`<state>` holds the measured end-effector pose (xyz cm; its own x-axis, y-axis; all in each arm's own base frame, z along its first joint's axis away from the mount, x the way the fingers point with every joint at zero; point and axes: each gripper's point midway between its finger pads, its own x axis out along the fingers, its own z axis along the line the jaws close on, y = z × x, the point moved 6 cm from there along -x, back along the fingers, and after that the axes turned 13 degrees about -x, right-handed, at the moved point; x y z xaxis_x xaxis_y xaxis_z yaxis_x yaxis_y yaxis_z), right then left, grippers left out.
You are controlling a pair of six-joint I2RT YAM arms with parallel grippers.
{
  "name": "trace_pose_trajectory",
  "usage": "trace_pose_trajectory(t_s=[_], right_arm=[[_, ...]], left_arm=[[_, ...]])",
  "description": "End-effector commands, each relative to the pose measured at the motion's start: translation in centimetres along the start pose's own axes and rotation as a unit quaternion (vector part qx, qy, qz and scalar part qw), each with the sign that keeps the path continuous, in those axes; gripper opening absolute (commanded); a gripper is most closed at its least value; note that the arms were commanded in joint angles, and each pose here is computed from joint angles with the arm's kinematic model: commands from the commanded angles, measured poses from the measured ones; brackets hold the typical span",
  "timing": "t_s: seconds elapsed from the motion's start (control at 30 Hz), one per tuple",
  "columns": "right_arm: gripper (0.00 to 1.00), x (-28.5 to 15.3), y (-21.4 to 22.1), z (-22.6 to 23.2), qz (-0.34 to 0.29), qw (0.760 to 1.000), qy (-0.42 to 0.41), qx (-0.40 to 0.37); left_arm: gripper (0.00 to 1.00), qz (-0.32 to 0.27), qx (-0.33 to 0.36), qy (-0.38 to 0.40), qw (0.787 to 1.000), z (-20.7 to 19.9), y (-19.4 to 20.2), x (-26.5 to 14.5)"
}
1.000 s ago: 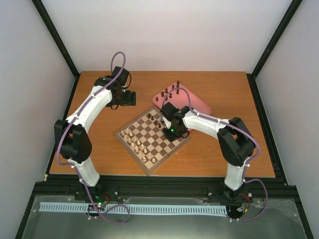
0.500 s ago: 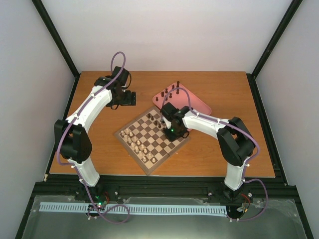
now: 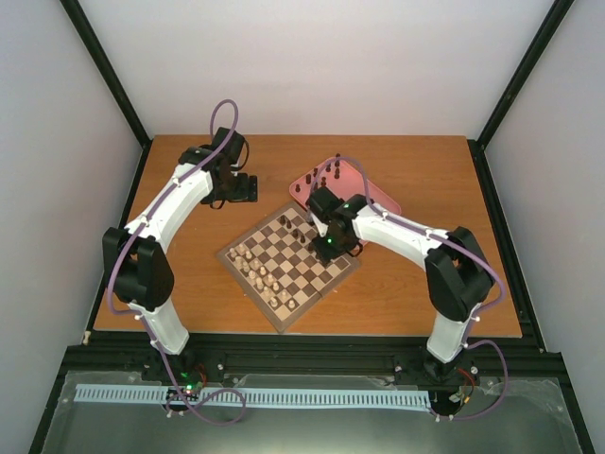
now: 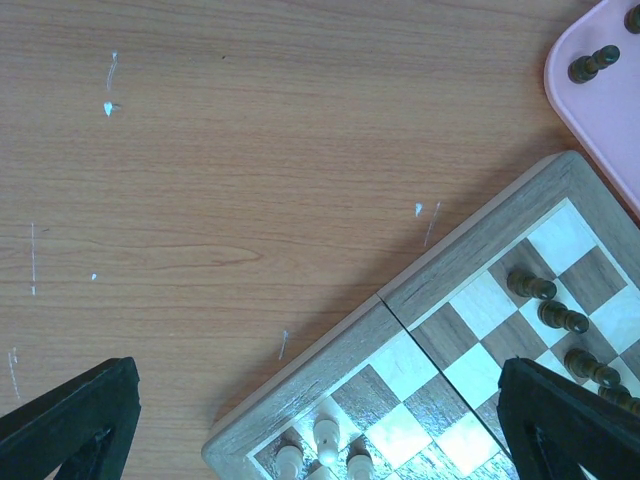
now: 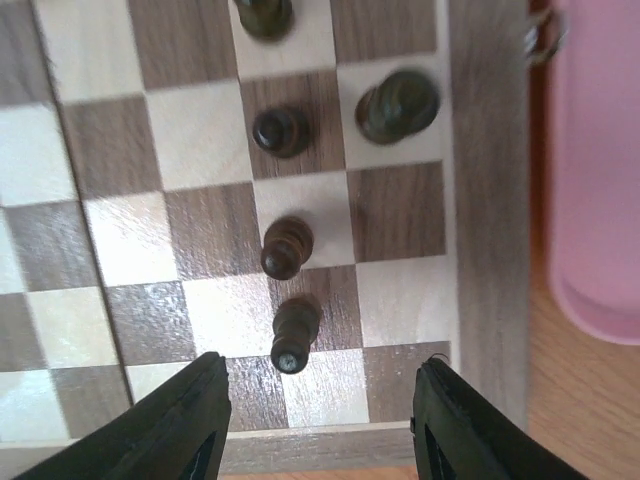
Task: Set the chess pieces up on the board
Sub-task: Place the chess piece on the chessboard, then pick up the chess piece from the storage box.
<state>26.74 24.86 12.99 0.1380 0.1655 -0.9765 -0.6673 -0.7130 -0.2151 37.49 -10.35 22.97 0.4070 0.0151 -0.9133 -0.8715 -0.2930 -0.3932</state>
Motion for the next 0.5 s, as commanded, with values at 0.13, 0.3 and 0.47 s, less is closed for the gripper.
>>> trace_pose_trajectory(t_s=[0.13,0.3,0.47], right_arm=[[0.58,-8.4,-3.6,-3.1,-0.100,0.994,0.040,0.007],[0.58,-8.8,-8.0,-6.3,-0.145,0.988,0.030,0.039],[0.56,-6.1,-13.9,-7.9,-0.163,0.985,0.038,0.029]], left_arm=[[1.00,-0.025,-0.003,0.010,1.000,0.5,-0.4,-2.0],[1.00,-0.026,-0.007,0.014,1.000,0.4,-0.5,-2.1],[1.00,-0.026,-0.010,0.023,0.999,0.2,-0.6,-2.5]])
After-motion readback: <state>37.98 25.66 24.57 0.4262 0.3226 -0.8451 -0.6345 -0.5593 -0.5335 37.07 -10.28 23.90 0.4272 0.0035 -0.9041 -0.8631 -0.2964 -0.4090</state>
